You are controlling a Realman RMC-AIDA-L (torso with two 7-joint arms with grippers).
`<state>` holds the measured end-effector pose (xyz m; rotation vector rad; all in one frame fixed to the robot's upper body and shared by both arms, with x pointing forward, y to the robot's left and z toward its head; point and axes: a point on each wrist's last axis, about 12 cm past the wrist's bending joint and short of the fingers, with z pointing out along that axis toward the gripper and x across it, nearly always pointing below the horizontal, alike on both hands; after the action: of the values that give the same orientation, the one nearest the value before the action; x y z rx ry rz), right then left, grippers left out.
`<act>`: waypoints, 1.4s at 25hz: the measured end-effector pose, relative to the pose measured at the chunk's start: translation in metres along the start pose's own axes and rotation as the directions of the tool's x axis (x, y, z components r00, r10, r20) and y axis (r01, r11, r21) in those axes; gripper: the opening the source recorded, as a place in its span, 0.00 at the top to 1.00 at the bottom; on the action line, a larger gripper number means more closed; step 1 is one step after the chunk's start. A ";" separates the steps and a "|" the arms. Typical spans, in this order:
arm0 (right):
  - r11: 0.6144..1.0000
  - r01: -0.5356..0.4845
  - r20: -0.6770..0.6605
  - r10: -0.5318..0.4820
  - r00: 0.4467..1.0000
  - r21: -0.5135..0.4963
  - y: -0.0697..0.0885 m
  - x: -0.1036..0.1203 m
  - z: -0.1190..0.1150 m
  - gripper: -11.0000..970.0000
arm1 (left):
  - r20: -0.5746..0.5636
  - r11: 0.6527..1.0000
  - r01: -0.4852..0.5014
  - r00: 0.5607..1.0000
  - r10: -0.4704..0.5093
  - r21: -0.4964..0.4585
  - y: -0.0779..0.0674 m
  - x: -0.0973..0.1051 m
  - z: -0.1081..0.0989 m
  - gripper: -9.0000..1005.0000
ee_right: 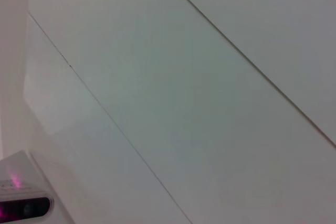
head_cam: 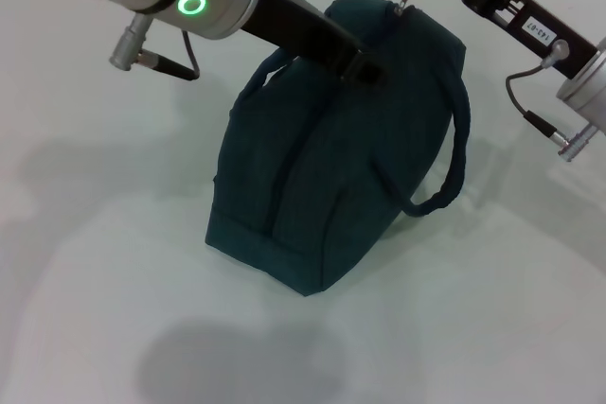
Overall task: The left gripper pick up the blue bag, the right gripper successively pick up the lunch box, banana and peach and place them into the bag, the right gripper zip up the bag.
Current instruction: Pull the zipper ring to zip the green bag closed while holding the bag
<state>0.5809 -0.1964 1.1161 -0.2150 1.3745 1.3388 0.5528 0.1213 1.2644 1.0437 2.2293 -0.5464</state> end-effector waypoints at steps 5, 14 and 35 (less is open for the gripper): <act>1.000 -0.001 0.000 0.001 1.000 0.001 0.000 0.000 0.000 0.87 | 0.002 1.000 -0.015 1.000 0.015 -0.003 0.000 0.000 0.001 0.51; 1.000 -0.001 0.000 0.001 1.000 0.003 0.000 0.000 -0.001 0.86 | -0.006 0.997 -0.079 0.997 0.079 0.002 -0.003 0.000 0.003 0.78; 0.953 -0.004 -0.062 0.023 0.998 0.304 -0.037 0.012 -0.028 0.83 | 0.096 0.986 -0.165 0.982 0.161 0.033 -0.019 0.001 -0.018 0.94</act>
<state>0.5895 -0.2235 1.0779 -0.0409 1.6189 1.1201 0.5309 0.1212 1.2786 1.1849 2.0377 -0.5586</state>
